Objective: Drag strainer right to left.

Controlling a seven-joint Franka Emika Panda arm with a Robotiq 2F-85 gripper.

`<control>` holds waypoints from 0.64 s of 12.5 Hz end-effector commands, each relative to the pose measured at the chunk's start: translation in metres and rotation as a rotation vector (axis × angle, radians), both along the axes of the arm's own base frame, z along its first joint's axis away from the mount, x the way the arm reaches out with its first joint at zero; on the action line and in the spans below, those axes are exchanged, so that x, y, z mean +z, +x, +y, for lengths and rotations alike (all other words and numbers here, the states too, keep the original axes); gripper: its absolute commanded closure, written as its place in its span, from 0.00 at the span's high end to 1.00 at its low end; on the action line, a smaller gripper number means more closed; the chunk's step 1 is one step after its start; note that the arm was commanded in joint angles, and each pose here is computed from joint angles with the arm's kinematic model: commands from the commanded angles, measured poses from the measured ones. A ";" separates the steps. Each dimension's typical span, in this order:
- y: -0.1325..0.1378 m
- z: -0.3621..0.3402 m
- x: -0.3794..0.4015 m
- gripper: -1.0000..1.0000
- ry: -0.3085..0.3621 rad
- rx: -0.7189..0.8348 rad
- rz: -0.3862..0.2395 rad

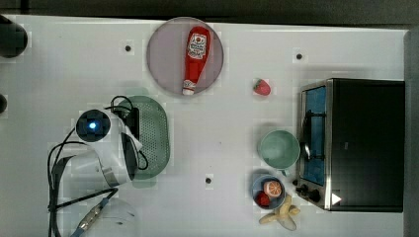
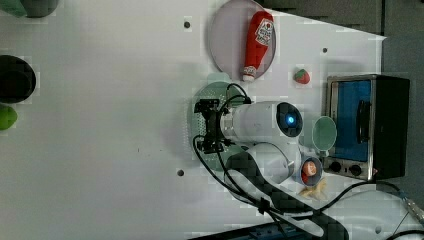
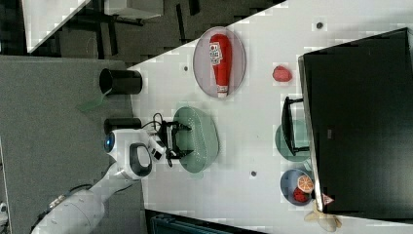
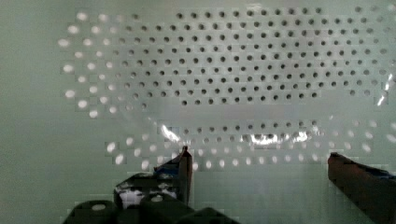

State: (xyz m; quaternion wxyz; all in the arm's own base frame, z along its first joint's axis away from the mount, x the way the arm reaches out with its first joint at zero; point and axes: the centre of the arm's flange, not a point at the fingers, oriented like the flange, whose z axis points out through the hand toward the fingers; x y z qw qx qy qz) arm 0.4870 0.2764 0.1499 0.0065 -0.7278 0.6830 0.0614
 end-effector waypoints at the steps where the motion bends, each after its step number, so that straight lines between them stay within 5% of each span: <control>1: 0.004 0.043 0.009 1.00 0.032 -0.044 0.005; 8: 0.005 0.099 0.007 1.00 0.063 -0.108 0.002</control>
